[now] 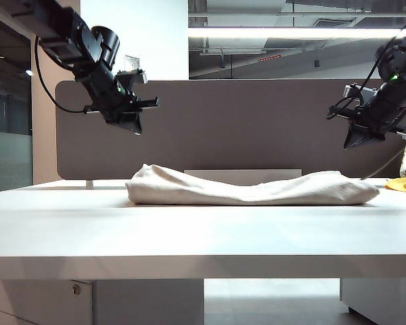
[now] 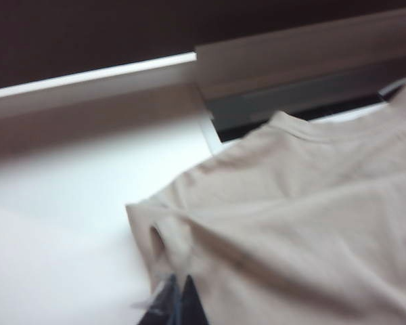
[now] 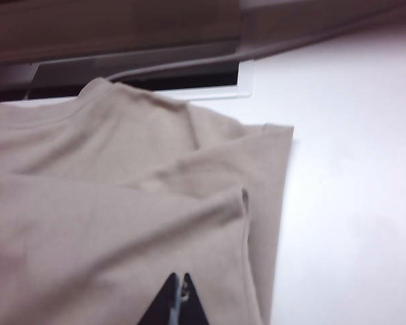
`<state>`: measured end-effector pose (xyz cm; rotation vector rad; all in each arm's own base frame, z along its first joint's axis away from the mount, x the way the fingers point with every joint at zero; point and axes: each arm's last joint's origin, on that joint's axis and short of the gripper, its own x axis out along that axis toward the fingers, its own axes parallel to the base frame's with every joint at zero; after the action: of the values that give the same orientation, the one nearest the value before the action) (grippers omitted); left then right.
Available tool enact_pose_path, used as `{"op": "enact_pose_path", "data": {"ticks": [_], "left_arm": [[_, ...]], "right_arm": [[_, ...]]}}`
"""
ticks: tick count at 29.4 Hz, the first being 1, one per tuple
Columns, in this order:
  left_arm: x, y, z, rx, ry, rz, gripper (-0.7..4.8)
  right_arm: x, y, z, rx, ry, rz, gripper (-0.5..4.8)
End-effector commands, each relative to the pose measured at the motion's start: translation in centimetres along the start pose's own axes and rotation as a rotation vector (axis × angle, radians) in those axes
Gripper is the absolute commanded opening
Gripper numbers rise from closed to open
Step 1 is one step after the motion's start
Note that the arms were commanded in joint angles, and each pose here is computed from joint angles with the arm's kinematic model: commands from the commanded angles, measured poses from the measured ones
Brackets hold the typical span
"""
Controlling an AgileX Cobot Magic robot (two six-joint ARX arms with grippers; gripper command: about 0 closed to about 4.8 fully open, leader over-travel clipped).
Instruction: Fold the bottom side of the T-shirt horizontally towards the center, about one-third of the way, then fold the sleeve back towards the center, creating a straight line along the edge of the T-shirt, and finally fold the bottom of the T-shirt up towards the top, creating a neat rectangle.
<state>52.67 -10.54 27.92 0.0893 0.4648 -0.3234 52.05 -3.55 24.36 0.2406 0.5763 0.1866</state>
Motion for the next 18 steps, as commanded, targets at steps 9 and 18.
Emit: {"op": "enact_pose_path", "data": {"ticks": [9,18], "left_arm": [[-3.3,-0.6,1.6,-0.004,0.061,-0.017,-0.06],[-7.9,-1.5,4.7,0.038,0.012,-0.024,-0.06]], "right_arm": [[-4.8,1.8,2.9,-0.012,-0.031,0.007,-0.06],[-8.6,3.2,3.5,-0.036,-0.026,0.025,-0.06]]}}
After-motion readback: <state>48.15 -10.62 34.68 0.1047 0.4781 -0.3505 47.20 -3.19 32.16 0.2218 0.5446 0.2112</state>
